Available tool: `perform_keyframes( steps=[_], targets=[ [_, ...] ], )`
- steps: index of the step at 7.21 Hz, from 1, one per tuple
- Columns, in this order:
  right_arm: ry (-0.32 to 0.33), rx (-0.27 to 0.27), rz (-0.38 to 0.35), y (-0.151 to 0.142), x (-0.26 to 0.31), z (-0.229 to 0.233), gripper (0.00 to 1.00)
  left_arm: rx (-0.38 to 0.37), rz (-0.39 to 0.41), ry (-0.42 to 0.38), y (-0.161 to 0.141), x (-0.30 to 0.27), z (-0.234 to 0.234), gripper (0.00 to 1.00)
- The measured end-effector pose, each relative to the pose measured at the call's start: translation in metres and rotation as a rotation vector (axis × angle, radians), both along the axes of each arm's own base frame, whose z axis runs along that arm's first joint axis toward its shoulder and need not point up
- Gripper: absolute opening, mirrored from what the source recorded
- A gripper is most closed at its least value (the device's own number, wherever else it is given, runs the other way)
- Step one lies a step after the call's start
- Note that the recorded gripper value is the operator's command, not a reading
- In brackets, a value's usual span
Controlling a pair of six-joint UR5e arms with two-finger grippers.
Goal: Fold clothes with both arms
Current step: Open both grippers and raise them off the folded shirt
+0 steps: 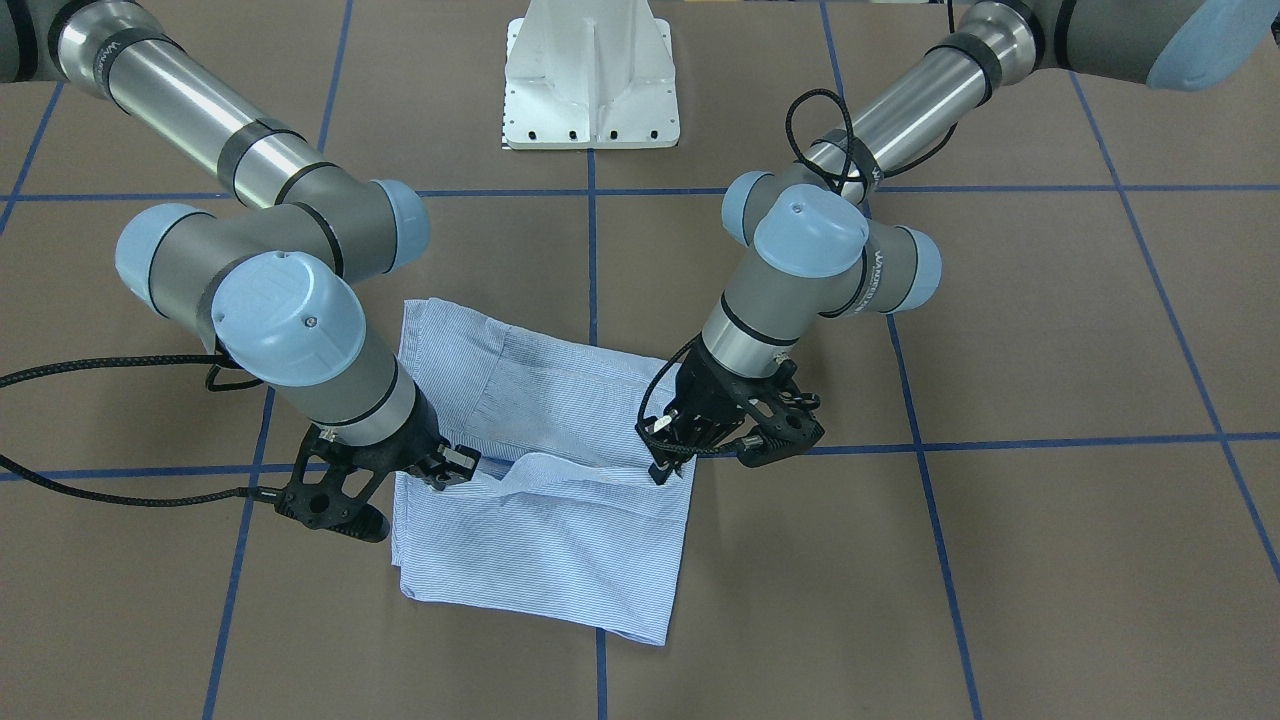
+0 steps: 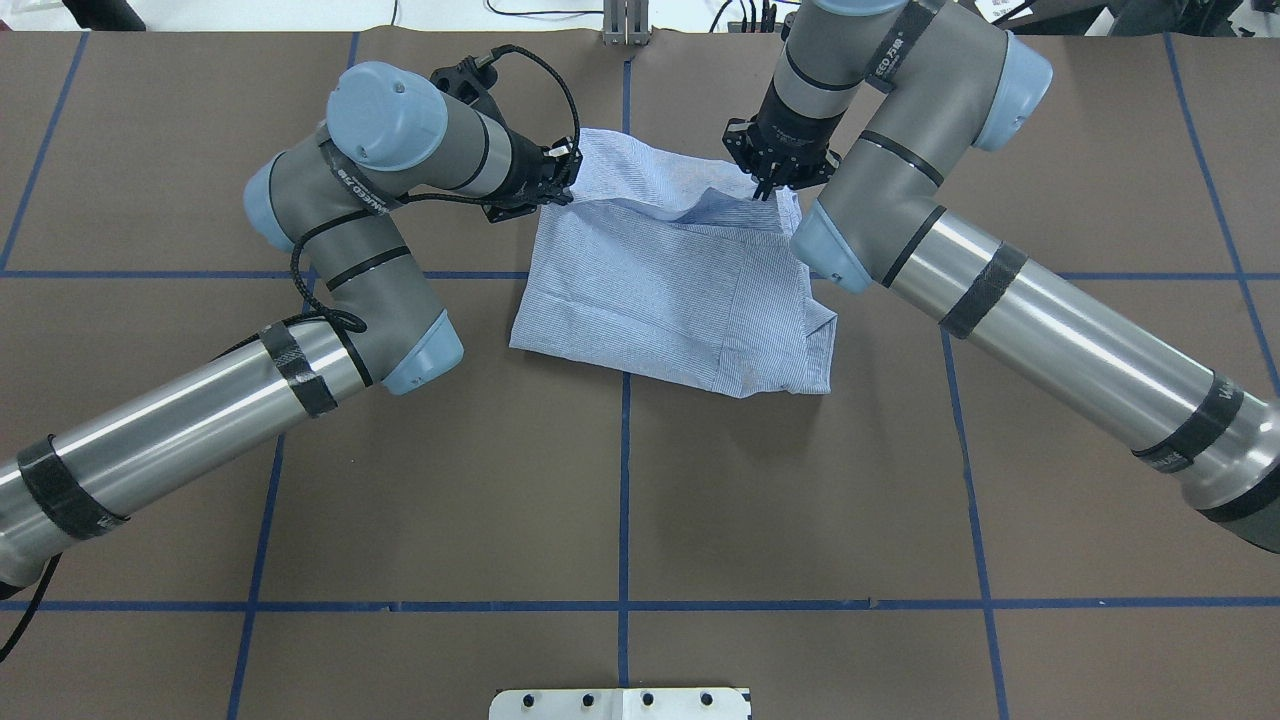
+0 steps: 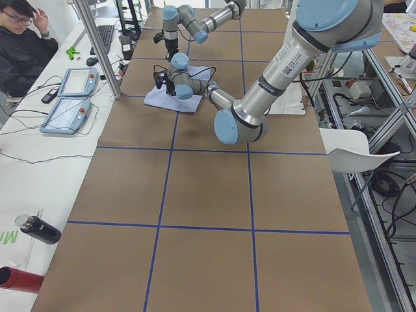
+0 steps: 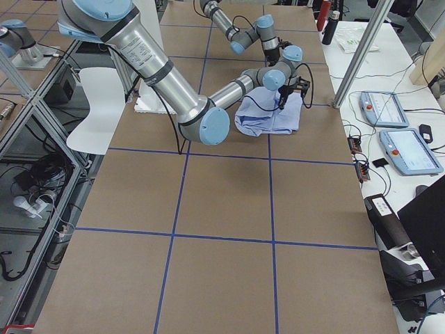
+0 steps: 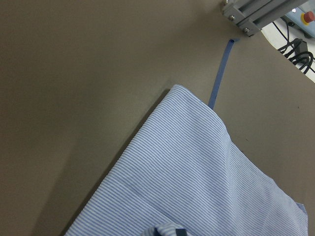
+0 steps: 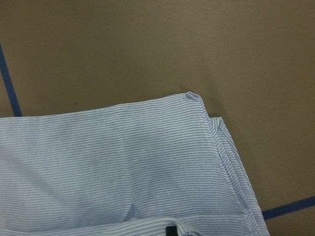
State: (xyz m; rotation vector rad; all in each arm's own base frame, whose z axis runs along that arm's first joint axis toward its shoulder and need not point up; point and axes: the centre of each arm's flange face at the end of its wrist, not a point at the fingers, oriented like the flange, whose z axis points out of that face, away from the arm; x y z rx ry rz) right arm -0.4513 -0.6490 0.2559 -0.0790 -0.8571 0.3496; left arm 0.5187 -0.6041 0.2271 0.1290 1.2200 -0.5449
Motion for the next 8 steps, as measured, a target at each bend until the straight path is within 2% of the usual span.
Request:
perform_keyframes(
  steps=[2,4,7,8],
  targets=[
    [-0.005,0.012,0.001,-0.001,-0.001,0.000,1.00,-0.005,-0.002,-0.002,-0.001,0.000,0.002,0.25],
    [-0.018,0.040,-0.011,-0.008,0.008,-0.005,1.00,-0.006,-0.010,0.000,-0.004,-0.004,0.001,0.24],
    [-0.064,0.051,-0.032,-0.017,0.030,-0.020,1.00,-0.002,-0.037,-0.004,-0.020,-0.023,0.001,0.25],
    [-0.074,0.057,-0.037,-0.014,0.031,-0.026,1.00,-0.003,-0.041,-0.004,-0.024,-0.029,0.001,0.52]
  ],
)
